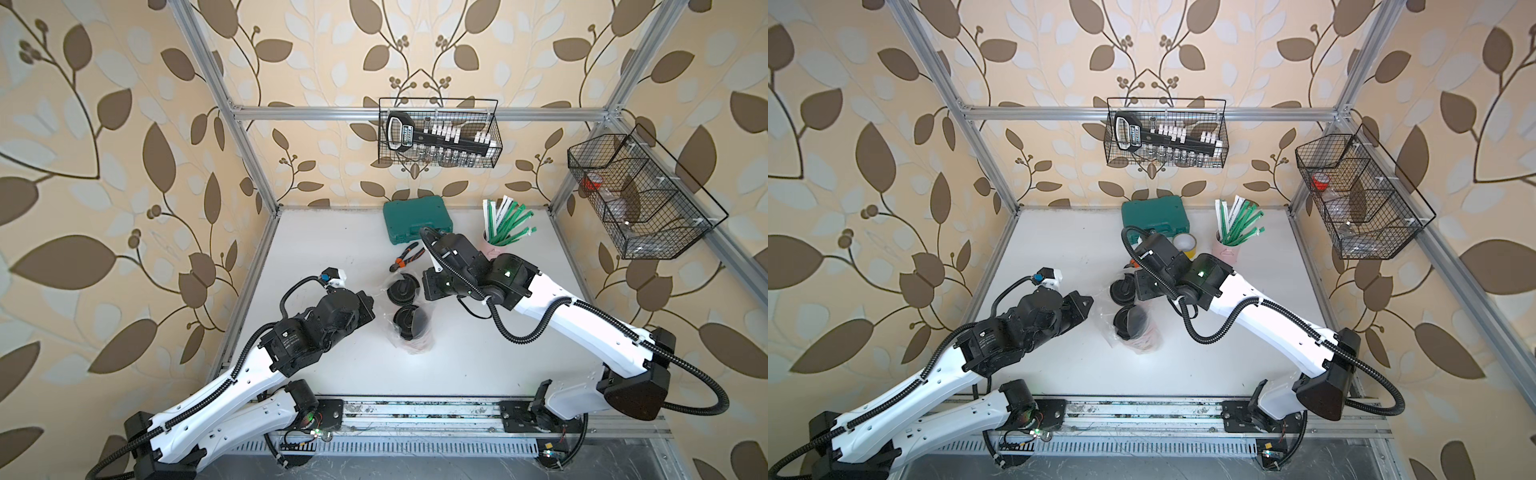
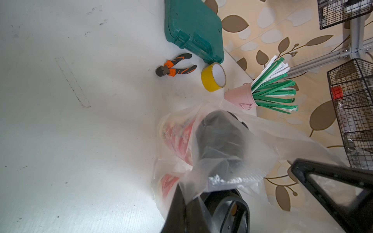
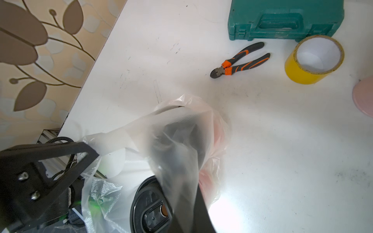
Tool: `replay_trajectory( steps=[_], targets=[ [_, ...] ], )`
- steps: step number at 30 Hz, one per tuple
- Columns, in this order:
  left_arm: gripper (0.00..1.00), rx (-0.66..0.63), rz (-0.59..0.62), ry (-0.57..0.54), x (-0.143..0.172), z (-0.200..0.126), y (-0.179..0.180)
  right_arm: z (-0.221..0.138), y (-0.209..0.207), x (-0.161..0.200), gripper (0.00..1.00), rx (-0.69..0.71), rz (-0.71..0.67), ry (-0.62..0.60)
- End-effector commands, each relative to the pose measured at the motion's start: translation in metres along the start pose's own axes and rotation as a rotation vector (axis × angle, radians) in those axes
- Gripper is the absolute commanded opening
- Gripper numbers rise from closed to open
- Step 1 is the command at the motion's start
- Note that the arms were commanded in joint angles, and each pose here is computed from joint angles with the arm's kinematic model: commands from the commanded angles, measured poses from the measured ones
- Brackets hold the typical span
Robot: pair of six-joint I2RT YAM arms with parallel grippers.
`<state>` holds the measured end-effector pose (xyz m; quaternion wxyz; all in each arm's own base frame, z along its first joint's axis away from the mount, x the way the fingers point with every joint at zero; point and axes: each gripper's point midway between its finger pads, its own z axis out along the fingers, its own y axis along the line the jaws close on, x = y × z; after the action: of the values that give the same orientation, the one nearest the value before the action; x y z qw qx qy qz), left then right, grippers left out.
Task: Pack milk tea into plastic carrier bags
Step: Adjust the plastic carrier bag at the center of the board.
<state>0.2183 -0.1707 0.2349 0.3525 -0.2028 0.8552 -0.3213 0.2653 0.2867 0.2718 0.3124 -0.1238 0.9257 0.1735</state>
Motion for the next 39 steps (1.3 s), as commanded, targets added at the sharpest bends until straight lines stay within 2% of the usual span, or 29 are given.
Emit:
replay_trajectory(
  steps=[1,10,12,18,23,29,32,35,37,39],
  targets=[
    [0.00,0.013,0.008,-0.023,-0.011,-0.006,-0.009,0.005,-0.013,0.012,0.00,0.051,0.015,0.053],
    [0.00,-0.046,0.013,0.004,-0.003,0.006,0.000,0.014,-0.014,0.019,0.00,0.053,0.010,0.089],
    [0.00,-0.059,0.015,0.003,-0.003,0.009,0.003,0.018,-0.015,0.019,0.03,0.062,0.000,0.095],
    [0.00,-0.063,0.023,0.012,-0.002,0.015,0.001,0.019,-0.019,0.019,0.23,0.074,-0.014,0.091],
    [0.00,-0.069,0.031,0.020,-0.002,0.018,-0.001,0.000,-0.013,0.005,0.52,0.028,-0.036,0.035],
    [0.00,-0.074,0.027,0.024,-0.002,0.023,0.001,-0.043,-0.018,-0.026,0.61,0.013,-0.075,-0.107],
    [0.00,-0.075,0.026,0.030,-0.001,0.023,0.001,-0.070,-0.048,-0.050,0.61,0.075,-0.044,-0.211],
    [0.00,-0.072,0.022,0.030,-0.002,0.024,0.001,-0.087,-0.098,-0.074,0.57,0.134,0.031,-0.296],
    [0.00,-0.070,0.021,0.032,-0.002,0.024,0.001,-0.082,-0.141,-0.085,0.54,0.224,0.060,-0.313],
    [0.00,-0.066,0.018,0.033,-0.002,0.024,0.000,-0.067,-0.179,-0.087,0.51,0.292,0.092,-0.276]
  ],
)
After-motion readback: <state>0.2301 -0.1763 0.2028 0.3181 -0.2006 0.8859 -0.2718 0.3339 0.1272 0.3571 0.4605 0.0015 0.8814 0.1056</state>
